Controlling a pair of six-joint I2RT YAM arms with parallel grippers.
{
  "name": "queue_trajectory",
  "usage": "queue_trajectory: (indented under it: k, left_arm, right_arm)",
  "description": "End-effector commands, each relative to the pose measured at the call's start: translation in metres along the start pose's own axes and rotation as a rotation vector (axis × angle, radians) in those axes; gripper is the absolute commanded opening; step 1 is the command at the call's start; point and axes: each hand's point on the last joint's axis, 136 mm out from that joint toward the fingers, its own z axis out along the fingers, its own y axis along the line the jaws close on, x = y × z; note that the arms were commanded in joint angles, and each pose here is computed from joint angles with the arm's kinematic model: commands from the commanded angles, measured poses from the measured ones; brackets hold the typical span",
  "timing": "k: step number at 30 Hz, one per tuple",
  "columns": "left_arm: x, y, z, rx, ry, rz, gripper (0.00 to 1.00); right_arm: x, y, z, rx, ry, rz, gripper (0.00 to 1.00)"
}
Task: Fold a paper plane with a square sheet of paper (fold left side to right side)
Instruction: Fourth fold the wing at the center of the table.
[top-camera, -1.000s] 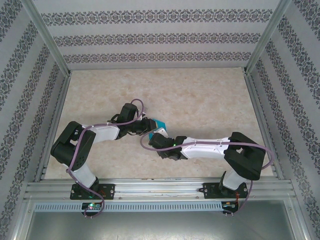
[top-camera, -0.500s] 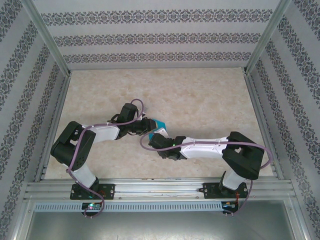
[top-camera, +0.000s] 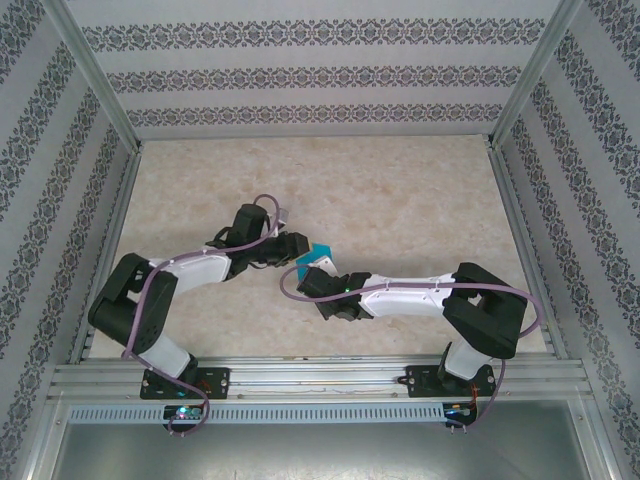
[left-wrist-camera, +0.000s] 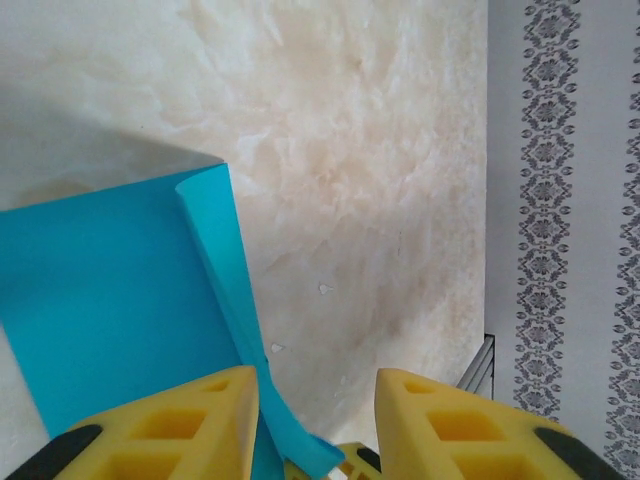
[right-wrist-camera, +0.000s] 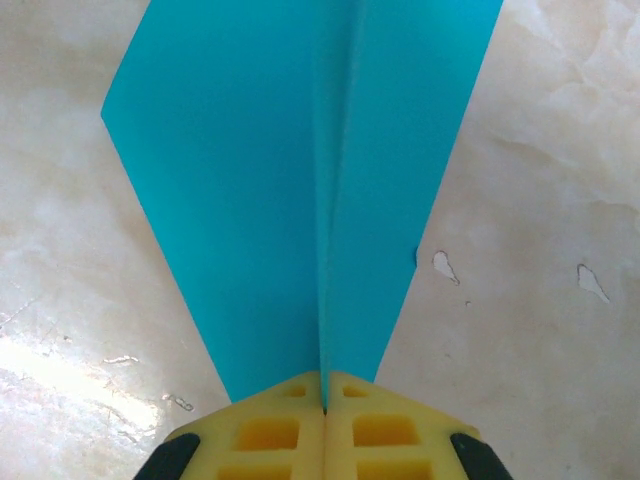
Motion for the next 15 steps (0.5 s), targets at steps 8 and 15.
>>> queue_trajectory:
  k: [8, 15]
  left_arm:
    - [-0.004, 0.041, -0.057, -0.067, -0.083, -0.068, 0.42]
    - [-0.007, 0.056, -0.088, -0.089, -0.14, -0.1, 0.45]
  right_arm:
    - [0.005, 0.005, 0.002, -0.01, 0.019, -0.016, 0.0]
    - [0.01, 0.01, 0.009, -0.024, 0.048, -0.027, 0.0]
